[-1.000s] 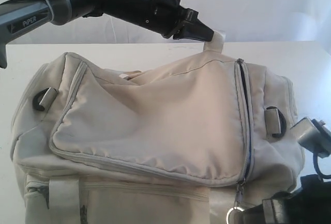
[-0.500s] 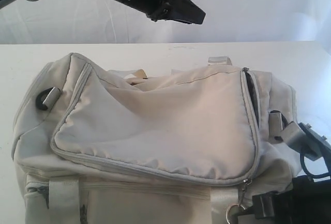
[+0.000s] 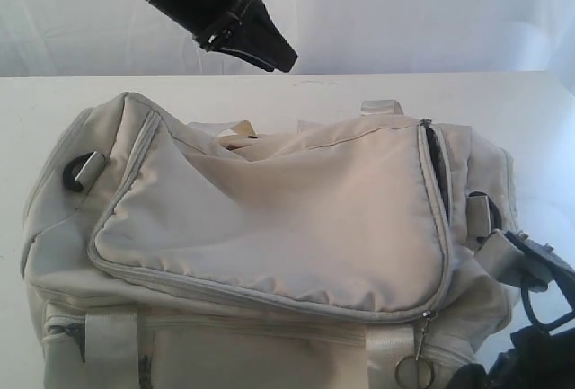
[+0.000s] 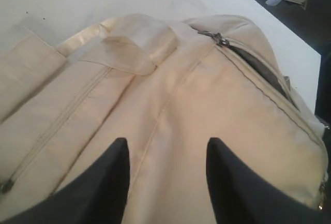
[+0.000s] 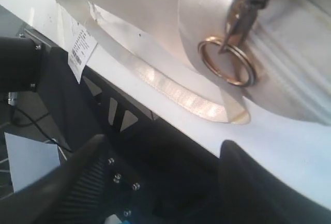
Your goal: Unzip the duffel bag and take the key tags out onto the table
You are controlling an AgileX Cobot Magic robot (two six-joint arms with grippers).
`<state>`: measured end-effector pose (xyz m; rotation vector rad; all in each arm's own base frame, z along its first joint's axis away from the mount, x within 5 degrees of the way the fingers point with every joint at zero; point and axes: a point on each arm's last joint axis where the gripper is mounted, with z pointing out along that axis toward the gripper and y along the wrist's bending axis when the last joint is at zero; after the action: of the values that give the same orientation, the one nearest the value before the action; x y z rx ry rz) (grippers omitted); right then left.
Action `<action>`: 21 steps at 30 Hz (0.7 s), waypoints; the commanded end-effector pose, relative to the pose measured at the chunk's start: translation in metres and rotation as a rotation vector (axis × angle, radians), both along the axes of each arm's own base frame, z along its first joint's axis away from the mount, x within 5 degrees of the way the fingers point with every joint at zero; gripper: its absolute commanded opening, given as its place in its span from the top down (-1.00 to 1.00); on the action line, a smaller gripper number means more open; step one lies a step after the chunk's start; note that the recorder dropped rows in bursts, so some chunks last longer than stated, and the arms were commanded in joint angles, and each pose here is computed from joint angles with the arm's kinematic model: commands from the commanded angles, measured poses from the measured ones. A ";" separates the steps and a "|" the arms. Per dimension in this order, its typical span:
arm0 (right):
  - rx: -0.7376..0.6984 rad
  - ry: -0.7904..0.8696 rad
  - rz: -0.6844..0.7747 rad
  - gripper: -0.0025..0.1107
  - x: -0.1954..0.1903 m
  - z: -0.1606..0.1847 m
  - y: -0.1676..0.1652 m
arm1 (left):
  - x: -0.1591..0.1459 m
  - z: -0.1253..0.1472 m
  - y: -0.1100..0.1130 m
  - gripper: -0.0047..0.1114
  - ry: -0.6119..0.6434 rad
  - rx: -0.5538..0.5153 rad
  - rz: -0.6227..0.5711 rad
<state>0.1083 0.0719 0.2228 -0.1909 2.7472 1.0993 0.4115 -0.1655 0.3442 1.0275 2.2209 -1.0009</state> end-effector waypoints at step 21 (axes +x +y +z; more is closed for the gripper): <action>-0.347 -0.419 -0.127 -0.10 0.052 0.094 -0.026 | -0.261 -0.057 -0.047 -0.06 0.049 -0.096 -0.330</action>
<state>0.1557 0.0469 0.3136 -0.2721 2.5408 0.4981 0.1639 -0.1943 0.3052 1.4269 2.1030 -1.3197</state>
